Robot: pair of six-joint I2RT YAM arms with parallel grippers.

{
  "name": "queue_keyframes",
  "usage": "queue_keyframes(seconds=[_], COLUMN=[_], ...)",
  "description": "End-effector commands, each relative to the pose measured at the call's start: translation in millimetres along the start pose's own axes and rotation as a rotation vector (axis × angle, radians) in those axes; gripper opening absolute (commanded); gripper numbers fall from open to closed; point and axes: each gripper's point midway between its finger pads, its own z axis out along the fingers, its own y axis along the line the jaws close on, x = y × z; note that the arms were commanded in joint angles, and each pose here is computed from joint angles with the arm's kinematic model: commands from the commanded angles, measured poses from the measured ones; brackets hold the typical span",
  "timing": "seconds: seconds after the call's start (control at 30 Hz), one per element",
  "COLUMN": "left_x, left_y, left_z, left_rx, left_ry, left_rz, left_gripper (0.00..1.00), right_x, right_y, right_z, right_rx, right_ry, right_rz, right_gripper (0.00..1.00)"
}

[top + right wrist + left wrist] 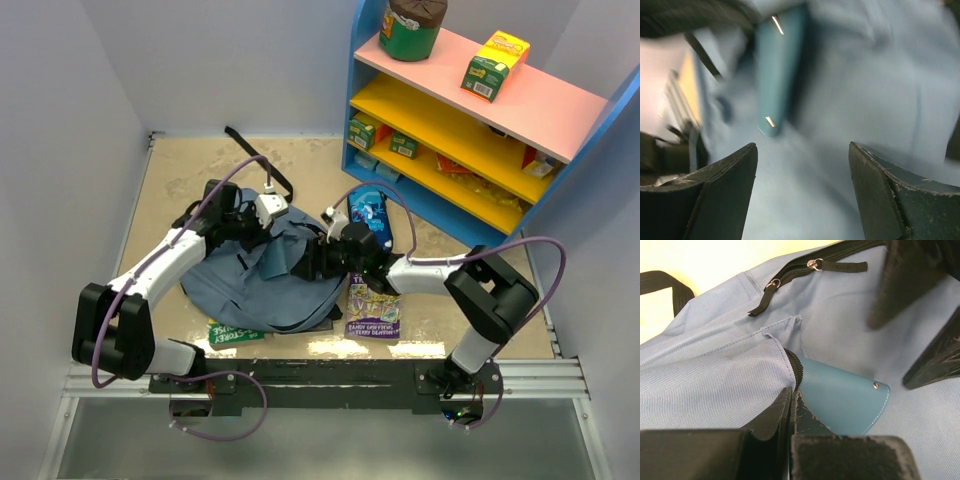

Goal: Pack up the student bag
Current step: Place the personal item in the student bag.

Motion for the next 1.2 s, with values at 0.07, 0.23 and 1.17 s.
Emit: queue_keyframes(seconds=[0.07, 0.23, 1.17], left_x=[-7.3, -10.4, -11.2], left_y=[-3.0, -2.5, -27.7], left_z=[-2.4, -4.3, -5.1], left_rx=[0.039, 0.04, 0.184], left_ry=[-0.044, -0.049, -0.071], left_rz=[-0.024, -0.024, -0.006], left_gripper=[0.0, 0.0, 0.0], right_x=[22.4, 26.7, -53.0], right_y=[18.7, 27.4, 25.2], right_z=[-5.2, 14.2, 97.6], right_rx=[-0.007, 0.007, 0.137], right_ry=[0.016, 0.031, -0.158], right_rz=[-0.065, -0.093, -0.038], right_gripper=[0.73, 0.55, 0.0])
